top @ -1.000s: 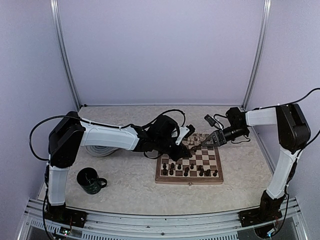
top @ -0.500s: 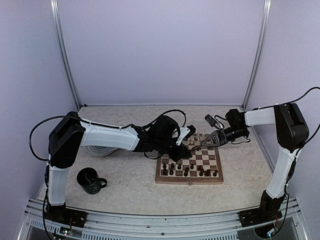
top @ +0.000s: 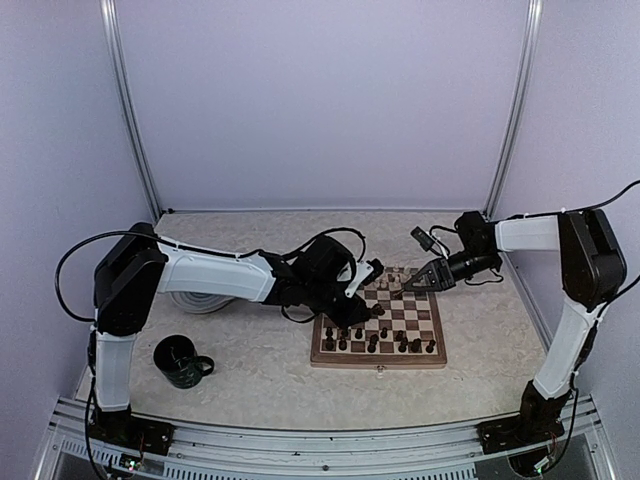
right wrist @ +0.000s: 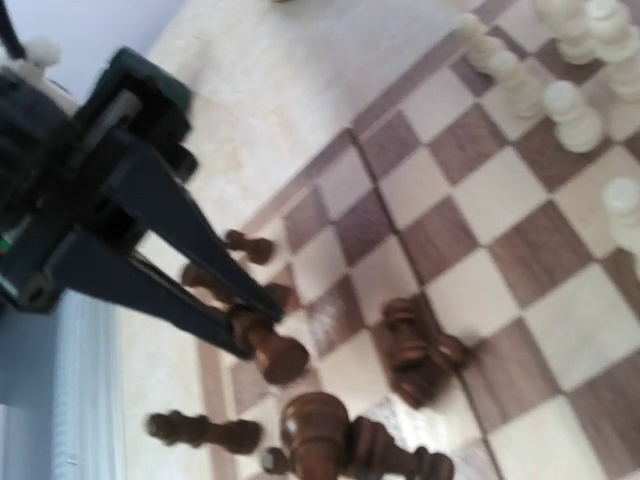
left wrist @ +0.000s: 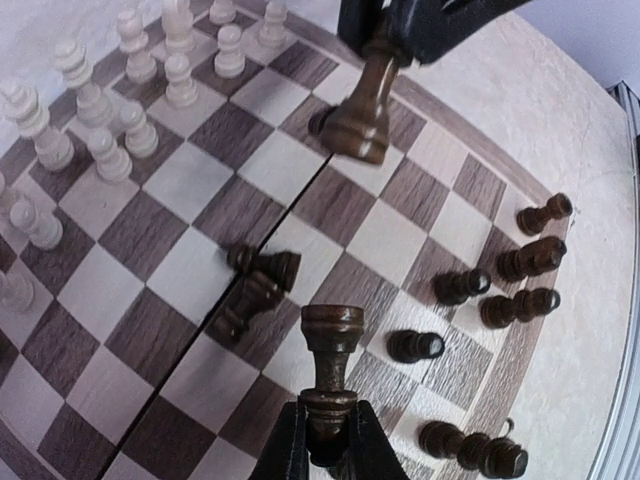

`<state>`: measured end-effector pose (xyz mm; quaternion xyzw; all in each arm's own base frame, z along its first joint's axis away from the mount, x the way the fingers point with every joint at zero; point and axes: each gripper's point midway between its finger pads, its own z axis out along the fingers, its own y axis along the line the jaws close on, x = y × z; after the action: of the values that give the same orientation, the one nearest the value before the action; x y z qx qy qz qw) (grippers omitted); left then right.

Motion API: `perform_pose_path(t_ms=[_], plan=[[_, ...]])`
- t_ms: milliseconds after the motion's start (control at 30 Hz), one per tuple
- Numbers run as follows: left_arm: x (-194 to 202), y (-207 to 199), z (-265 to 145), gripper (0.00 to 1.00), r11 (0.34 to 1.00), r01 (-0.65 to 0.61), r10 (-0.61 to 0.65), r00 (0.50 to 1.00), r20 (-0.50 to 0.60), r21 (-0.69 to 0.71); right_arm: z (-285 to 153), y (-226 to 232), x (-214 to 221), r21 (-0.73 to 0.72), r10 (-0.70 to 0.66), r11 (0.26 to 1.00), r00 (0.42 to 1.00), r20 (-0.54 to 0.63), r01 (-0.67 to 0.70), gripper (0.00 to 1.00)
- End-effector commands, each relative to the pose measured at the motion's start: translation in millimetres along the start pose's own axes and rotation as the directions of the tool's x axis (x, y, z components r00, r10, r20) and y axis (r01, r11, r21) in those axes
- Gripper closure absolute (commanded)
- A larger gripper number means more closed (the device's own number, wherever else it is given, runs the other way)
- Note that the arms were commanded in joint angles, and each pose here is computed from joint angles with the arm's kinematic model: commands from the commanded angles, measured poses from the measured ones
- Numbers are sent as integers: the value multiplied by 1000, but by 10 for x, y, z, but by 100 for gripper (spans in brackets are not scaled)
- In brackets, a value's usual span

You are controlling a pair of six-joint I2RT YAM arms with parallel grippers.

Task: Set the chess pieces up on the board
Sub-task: Pick up the chess pile at the center of the board, then place the chess pile on the chessboard.

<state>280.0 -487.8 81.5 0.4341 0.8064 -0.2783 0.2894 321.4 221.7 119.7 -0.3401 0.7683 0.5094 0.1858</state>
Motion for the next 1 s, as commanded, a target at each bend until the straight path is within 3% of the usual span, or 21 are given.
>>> perform_pose_path(t_ms=[0,333,700,800,967], plan=[[-16,71,-213,100,998,68,-69,995,-72,-19,-100,-81,-2,118,-58,991,998,-19,60,98],[157,361,-365,100,973,230,-228,944,-238,-23,-129,-92,27,241,-138,958,986,-91,156,98],[414,375,-34,96,962,273,-256,914,-315,10,41,44,36,211,-195,952,971,-141,222,98],[445,388,23,92,961,275,-259,911,-320,6,80,90,17,198,-214,950,966,-148,241,97],[506,444,44,74,965,261,-256,910,-325,-29,125,134,-14,186,-233,947,960,-157,261,98]])
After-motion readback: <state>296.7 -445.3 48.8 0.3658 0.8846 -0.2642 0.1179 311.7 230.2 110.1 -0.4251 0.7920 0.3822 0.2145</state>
